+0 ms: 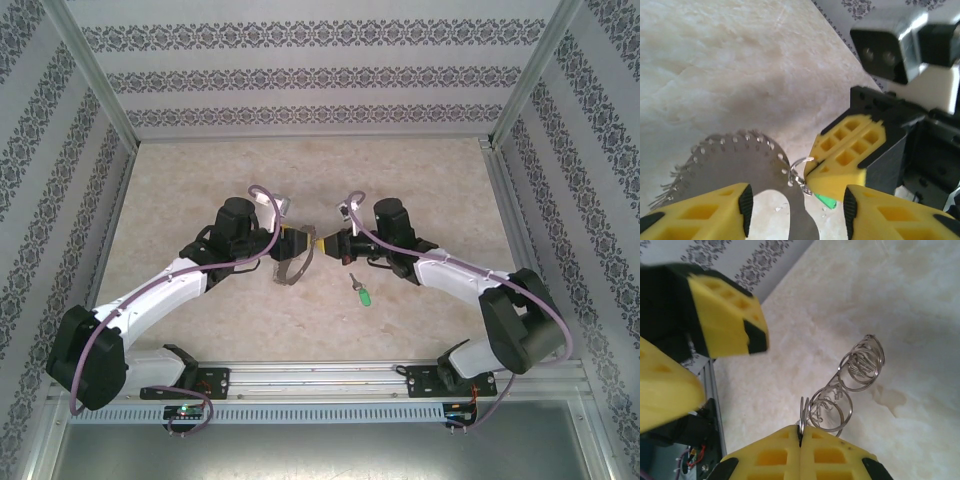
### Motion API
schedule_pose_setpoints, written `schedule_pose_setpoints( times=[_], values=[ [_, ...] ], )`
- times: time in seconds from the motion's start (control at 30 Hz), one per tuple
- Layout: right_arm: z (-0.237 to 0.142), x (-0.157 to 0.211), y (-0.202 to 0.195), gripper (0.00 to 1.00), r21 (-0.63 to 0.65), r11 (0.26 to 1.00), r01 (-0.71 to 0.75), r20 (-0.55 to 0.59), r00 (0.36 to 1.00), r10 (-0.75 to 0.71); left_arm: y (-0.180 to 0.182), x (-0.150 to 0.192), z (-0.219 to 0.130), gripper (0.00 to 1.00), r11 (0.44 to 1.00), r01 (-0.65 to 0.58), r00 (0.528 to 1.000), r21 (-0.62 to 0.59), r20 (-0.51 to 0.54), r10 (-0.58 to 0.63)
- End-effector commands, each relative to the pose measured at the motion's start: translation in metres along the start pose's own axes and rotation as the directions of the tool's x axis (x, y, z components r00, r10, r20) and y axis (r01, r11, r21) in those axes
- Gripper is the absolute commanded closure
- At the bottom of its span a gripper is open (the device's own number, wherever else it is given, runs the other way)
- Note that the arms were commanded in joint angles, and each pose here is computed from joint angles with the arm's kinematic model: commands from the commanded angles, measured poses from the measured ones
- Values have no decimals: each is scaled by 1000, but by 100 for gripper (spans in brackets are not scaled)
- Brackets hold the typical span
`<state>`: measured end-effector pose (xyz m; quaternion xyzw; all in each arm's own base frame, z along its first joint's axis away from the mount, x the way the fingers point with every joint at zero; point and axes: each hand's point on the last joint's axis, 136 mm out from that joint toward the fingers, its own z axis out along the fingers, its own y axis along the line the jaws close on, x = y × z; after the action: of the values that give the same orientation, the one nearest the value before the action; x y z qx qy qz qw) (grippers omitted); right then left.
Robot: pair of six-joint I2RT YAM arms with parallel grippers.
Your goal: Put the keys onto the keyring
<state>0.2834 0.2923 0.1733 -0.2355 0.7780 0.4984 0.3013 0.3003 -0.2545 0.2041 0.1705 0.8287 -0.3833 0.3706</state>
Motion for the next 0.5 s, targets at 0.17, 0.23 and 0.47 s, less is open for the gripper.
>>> schedule_pose_setpoints(
  times=[0.17,0.23,0.47],
  values=[
    [-14,-33,45,100,-148,985,86,34,996,-82,-25,-11,0,56,991,-58,998,121,19,56],
    [-15,-35,49,100,-165,982,91,34,996,-87,-25,-13,0,58,991,-54,998,125,29,51],
    [-17,-38,56,100,-190,977,95,31,995,-91,-29,-26,-5,59,983,-27,996,181,91,10]
  ],
)
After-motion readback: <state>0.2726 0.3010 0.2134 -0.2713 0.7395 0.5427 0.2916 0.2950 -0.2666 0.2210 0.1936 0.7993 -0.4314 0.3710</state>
